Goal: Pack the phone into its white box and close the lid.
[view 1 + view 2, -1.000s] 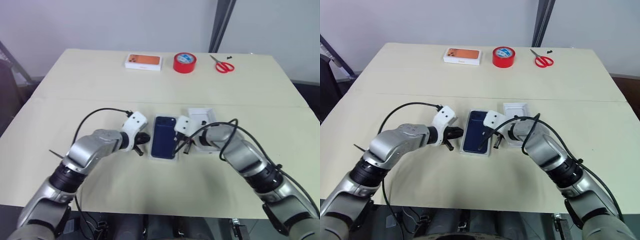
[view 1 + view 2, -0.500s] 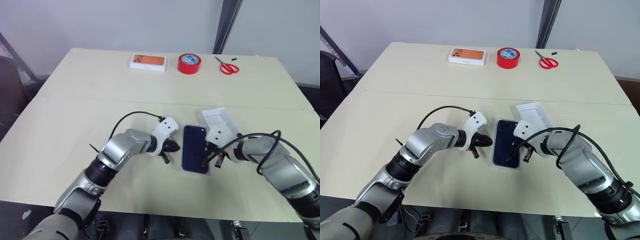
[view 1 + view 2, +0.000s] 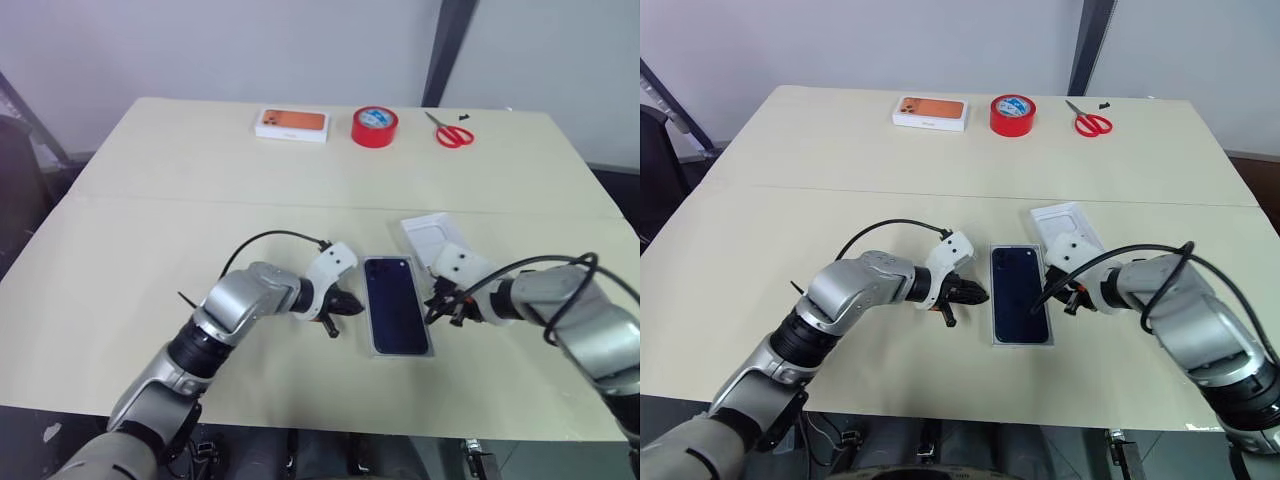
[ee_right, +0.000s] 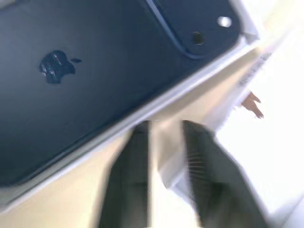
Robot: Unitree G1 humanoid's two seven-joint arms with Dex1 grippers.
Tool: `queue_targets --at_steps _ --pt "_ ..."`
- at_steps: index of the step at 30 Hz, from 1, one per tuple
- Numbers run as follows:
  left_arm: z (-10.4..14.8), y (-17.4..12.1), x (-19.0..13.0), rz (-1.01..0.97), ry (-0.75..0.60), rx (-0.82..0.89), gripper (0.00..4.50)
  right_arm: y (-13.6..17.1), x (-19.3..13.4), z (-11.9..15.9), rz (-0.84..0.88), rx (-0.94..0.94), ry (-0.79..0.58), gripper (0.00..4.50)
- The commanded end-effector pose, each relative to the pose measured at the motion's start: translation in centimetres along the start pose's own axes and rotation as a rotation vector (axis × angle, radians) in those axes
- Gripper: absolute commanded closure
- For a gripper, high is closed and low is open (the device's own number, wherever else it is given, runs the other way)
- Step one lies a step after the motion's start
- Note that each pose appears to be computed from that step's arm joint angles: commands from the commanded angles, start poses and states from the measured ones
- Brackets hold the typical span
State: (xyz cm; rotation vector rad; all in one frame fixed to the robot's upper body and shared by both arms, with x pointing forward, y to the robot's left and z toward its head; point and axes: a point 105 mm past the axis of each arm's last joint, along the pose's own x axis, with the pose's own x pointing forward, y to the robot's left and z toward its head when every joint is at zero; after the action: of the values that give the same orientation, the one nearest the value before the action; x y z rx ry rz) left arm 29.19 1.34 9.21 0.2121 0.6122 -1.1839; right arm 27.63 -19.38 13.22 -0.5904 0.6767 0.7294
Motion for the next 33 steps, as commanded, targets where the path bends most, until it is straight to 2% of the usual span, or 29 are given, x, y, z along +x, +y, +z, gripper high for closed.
queue_targets --at_steps 1,10,20,21,22,25,26,27,33 --pt "1.3 0.7 -2.4 0.017 -0.113 0.051 3.91 -0.7 -2.0 1.4 -0.015 0.075 -0.068 1.35" --pt "2.0 -0.9 -7.4 -0.085 -0.368 0.297 3.91 -3.0 -0.2 1.4 -0.096 0.455 -0.077 1.35" --pt "0.9 -1.3 -8.4 -0.118 -0.367 0.324 3.91 -2.8 1.4 0.1 -0.126 0.479 0.005 1.35" --pt "0.8 -1.3 -8.4 -0.116 -0.366 0.324 3.91 -2.8 1.4 -0.1 -0.132 0.466 0.015 1.89" --pt "0.8 -1.4 -8.4 -0.115 -0.366 0.323 3.91 -2.7 1.5 -0.2 -0.134 0.461 0.020 2.19" --pt "0.6 -1.4 -8.2 -0.112 -0.369 0.313 3.91 -2.0 2.0 -0.1 -0.116 0.442 0.024 3.79" --pt "0.6 -1.4 -8.1 -0.111 -0.369 0.311 3.91 -1.9 2.1 0.0 -0.112 0.441 0.023 4.21" --pt "0.6 -1.4 -8.1 -0.105 -0.371 0.308 3.91 -1.8 2.3 0.0 -0.114 0.440 0.021 4.45" --pt "0.8 -0.6 -8.2 -0.048 -0.393 0.290 3.91 -2.5 1.8 0.7 -0.148 0.429 -0.003 4.45"
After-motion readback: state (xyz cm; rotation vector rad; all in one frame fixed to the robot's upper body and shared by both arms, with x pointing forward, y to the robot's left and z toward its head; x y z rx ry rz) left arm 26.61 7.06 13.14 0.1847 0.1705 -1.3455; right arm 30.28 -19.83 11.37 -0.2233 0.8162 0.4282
